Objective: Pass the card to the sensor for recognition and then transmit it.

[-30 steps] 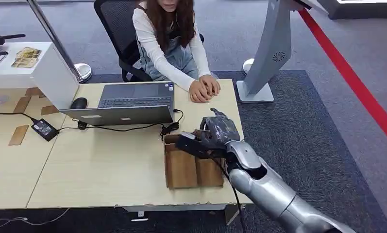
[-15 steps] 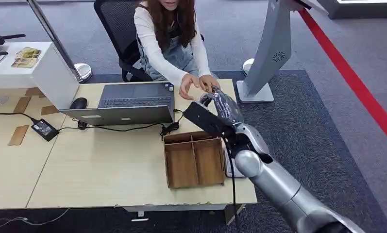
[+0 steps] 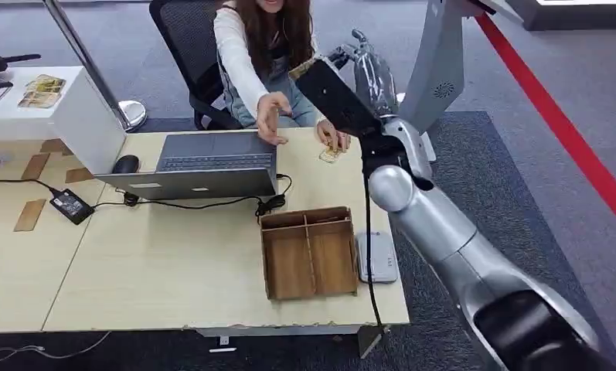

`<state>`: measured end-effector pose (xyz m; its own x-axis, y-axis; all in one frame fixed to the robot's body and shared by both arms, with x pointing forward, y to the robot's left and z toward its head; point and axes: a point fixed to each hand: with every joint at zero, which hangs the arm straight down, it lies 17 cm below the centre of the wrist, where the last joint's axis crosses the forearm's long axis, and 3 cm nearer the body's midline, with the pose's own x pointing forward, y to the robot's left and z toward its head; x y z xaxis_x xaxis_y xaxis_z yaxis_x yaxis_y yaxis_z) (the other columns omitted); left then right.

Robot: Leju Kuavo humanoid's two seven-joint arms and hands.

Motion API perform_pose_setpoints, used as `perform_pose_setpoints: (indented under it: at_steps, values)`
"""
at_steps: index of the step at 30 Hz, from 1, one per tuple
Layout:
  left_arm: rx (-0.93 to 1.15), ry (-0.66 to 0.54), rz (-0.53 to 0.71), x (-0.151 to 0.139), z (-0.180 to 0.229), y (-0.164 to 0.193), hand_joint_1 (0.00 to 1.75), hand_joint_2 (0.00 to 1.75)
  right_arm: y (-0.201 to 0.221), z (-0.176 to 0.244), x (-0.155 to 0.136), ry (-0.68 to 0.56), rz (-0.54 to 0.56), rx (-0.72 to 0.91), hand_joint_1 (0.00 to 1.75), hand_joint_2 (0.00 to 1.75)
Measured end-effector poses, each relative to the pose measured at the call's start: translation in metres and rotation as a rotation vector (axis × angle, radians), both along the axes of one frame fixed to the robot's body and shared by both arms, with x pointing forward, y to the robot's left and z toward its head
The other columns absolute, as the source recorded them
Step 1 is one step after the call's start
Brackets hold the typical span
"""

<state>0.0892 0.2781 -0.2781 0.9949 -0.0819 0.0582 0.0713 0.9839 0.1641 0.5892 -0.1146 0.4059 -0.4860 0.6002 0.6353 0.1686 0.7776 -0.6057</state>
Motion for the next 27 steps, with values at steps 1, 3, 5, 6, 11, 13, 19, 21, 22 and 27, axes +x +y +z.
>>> perform_pose_setpoints:
  at_steps: [1,3,5,6,11,13,19,21,22,27]
  values:
    - [-0.001,-0.001,-0.007,0.000,0.000,0.000,0.00,0.00,0.000,0.002,0.004,0.000,-0.008,-0.001,1.64,1.75]
    - [-0.003,-0.003,-0.024,0.000,0.000,-0.001,0.00,0.00,-0.001,0.008,0.013,-0.002,-0.027,0.004,1.62,1.75]
    - [-0.004,-0.008,-0.038,0.001,0.000,-0.002,0.00,0.00,-0.001,0.007,0.022,0.010,-0.043,0.010,1.62,1.75]
    - [-0.003,-0.008,-0.045,0.001,0.000,-0.002,0.00,0.00,0.000,0.006,0.025,0.018,-0.048,0.013,1.62,1.75]
    - [-0.005,-0.013,-0.071,0.002,0.000,-0.003,0.00,0.00,0.005,-0.007,0.037,0.067,-0.073,0.010,1.62,1.75]
    - [-0.005,-0.015,-0.073,0.002,0.000,-0.003,0.00,0.00,0.009,-0.015,0.039,0.089,-0.075,0.008,1.62,1.75]
    - [-0.011,-0.016,-0.076,0.001,0.000,-0.006,0.00,0.00,0.018,-0.036,0.043,0.139,-0.075,-0.005,1.50,1.75]
    - [-0.017,-0.015,-0.074,0.001,0.000,-0.008,0.00,0.00,0.021,-0.044,0.043,0.155,-0.075,-0.010,0.28,1.75]
    - [-0.018,-0.014,-0.075,0.001,0.000,-0.008,0.00,0.00,0.023,-0.047,0.043,0.161,-0.071,-0.012,0.00,1.75]
    - [-0.022,-0.009,-0.069,-0.001,0.000,-0.009,0.00,0.00,0.037,-0.054,0.040,0.173,-0.031,-0.008,0.00,1.75]
